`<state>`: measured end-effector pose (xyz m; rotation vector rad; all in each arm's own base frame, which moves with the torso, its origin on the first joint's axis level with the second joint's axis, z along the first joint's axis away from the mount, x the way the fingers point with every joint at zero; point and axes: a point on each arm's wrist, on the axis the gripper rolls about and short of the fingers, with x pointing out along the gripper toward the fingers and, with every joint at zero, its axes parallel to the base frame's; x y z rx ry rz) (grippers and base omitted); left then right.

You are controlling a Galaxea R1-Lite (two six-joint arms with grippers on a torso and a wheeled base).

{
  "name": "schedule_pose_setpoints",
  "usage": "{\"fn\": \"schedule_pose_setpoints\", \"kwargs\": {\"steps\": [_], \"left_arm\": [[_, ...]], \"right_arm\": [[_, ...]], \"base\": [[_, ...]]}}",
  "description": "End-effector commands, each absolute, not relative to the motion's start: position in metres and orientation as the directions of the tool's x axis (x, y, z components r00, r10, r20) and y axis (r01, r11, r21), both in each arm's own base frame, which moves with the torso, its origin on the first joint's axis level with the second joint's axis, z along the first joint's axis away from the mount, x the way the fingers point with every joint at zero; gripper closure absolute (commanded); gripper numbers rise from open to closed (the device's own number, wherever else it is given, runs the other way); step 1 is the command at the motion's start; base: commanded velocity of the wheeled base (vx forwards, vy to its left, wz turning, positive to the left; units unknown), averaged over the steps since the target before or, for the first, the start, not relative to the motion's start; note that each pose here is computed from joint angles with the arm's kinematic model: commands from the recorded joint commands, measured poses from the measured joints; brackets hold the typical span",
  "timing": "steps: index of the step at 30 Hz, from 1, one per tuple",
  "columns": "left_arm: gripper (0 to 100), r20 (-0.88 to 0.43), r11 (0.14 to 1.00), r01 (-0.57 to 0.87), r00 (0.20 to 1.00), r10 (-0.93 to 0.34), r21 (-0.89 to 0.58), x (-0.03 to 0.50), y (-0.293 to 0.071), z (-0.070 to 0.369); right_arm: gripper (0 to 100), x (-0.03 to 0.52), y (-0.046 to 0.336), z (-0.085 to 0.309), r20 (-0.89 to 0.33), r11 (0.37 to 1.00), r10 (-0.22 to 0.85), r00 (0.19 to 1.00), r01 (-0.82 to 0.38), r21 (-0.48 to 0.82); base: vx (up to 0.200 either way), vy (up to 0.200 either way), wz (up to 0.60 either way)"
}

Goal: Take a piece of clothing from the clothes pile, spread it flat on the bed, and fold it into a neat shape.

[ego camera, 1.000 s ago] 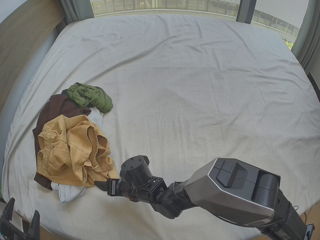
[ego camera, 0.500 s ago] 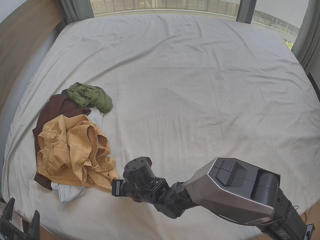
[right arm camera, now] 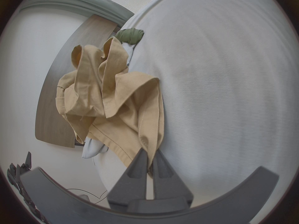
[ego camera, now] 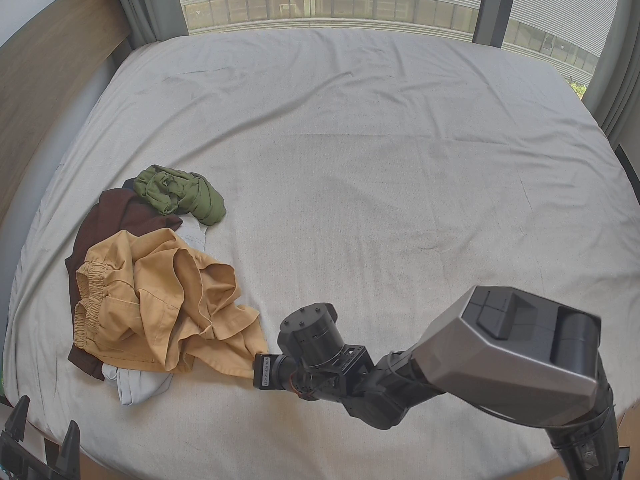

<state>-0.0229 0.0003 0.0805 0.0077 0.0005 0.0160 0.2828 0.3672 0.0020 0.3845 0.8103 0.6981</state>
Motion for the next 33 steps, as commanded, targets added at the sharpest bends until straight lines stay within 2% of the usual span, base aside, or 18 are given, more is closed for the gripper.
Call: {"fn": "schedule_pose_setpoints", "kwargs": {"steps": [1,13,33], "left_arm": [[0,-0.006,1.000,-0.017,1.000,0.017,0.008,-0.022,0.000,0.075],[0,-0.008,1.000,-0.015,1.000,0.015,0.008,-0.022,0.000,0.075],[0,-0.008,1.000,-0.015,1.000,0.015,0.008,-0.022,0.000,0.075]], "right_arm": [[100,0.285,0.344,0.029,-0.510,0.723,0.686,0.520,-0.404,0.560],[100,0.276,0.295,0.045,-0.558,0.781,0.618,0.554,-0.346,0.521],[100,0.273,0.245,0.045,-0.616,0.851,0.516,0.595,-0.276,0.446]], "base": [[0.000,0.000,0.00],[0.000,0.000,0.00],[0.000,0.000,0.00]]}}
